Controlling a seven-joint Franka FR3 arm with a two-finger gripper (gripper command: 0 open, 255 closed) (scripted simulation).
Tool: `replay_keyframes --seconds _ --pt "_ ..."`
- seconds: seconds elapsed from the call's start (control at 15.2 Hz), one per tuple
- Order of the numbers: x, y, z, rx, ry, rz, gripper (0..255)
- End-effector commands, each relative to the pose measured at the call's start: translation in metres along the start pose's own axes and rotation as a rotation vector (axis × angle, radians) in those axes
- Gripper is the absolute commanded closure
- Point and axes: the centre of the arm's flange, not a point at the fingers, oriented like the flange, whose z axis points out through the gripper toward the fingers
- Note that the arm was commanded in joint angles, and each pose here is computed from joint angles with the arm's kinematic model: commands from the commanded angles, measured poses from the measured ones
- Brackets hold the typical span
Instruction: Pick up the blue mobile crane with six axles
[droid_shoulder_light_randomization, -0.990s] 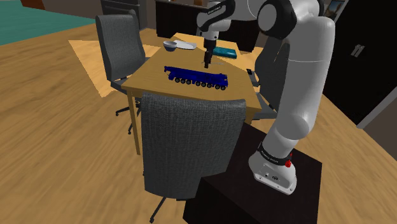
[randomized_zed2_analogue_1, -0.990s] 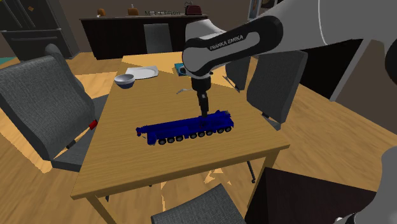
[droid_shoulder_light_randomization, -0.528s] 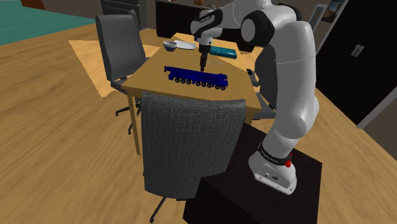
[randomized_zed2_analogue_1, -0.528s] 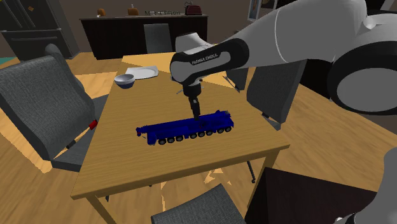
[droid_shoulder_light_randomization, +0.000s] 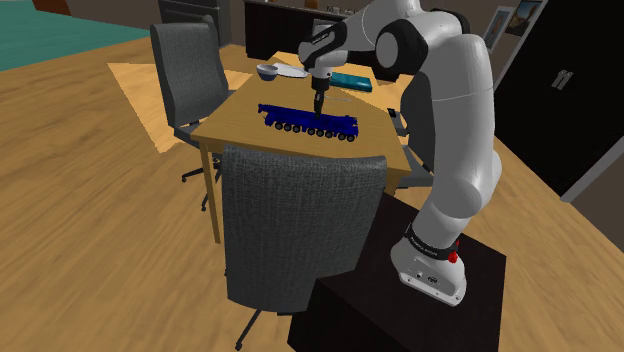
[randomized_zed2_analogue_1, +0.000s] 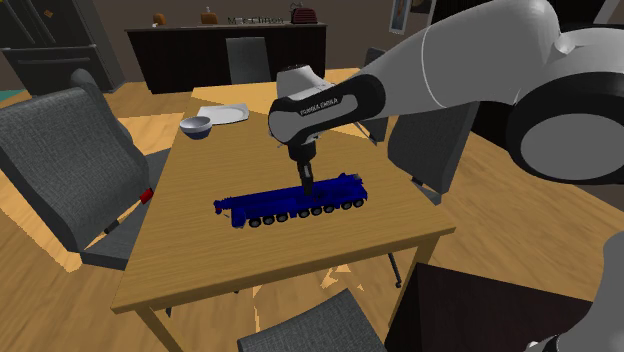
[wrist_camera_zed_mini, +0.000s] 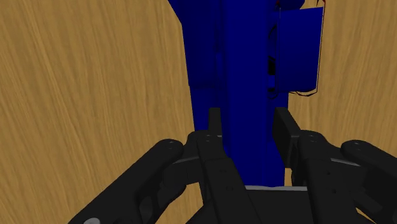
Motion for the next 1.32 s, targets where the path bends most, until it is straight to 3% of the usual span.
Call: replay_keyframes --seconds 0.0,0.46,1.25 --pt "0.000 0.000 0.001 0.000 0.000 0.000 255" --pt "0.001 0.000 0.001 0.000 0.000 0.000 255" --pt "-0.004 -0.001 -0.062 0.000 0.000 0.000 255"
